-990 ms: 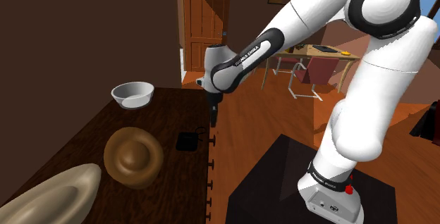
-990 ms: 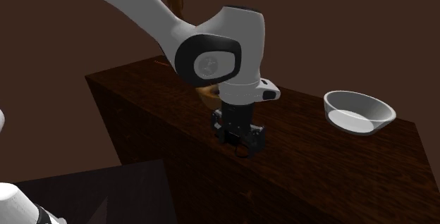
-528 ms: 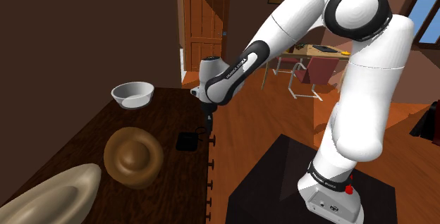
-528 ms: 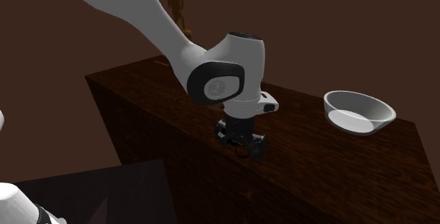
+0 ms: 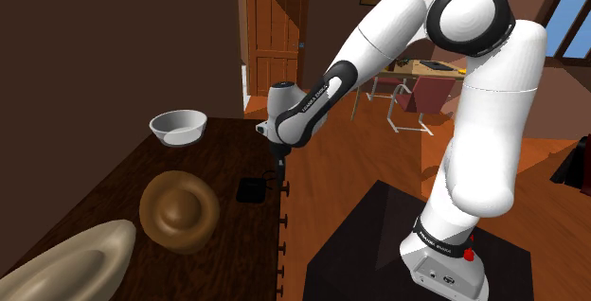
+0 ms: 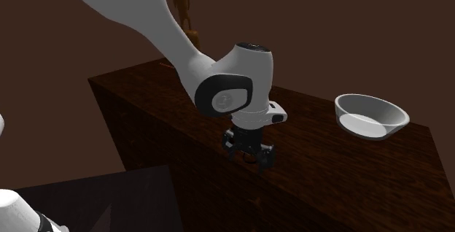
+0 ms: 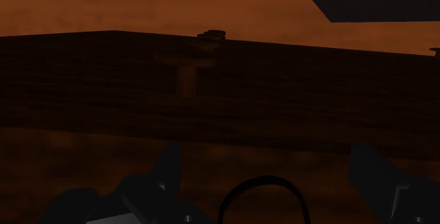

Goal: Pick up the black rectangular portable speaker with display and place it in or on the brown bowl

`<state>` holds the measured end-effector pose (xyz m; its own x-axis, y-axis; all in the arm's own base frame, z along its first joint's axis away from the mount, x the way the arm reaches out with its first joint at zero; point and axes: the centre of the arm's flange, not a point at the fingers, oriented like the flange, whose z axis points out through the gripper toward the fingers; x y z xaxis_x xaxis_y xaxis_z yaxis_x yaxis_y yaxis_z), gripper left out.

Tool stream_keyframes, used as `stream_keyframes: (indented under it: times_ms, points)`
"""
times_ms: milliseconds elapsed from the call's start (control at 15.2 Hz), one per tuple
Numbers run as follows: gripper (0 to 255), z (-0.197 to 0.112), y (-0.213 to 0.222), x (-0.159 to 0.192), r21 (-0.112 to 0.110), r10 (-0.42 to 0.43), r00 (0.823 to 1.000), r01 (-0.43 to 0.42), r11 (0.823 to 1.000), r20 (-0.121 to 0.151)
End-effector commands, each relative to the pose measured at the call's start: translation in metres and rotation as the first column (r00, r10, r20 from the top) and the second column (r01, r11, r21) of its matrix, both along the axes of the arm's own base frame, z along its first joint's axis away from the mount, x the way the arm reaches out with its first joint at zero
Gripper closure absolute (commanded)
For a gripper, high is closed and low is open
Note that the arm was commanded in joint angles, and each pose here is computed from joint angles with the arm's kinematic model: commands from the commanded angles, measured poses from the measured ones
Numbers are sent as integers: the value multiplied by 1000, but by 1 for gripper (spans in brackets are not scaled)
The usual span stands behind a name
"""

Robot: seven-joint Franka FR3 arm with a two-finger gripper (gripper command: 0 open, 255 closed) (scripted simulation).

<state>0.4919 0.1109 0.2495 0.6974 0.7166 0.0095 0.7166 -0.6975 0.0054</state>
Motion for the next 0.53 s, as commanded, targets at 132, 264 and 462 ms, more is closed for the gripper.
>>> stream_keyframes:
  times_ms: [132, 264, 462]
  points:
    - [255, 0, 0, 0, 0, 0, 1000, 0, 1000, 0]
    - [255, 0, 0, 0, 0, 0, 1000, 0, 1000, 0]
    - [255, 0, 0, 0, 0, 0, 1000, 0, 1000, 0]
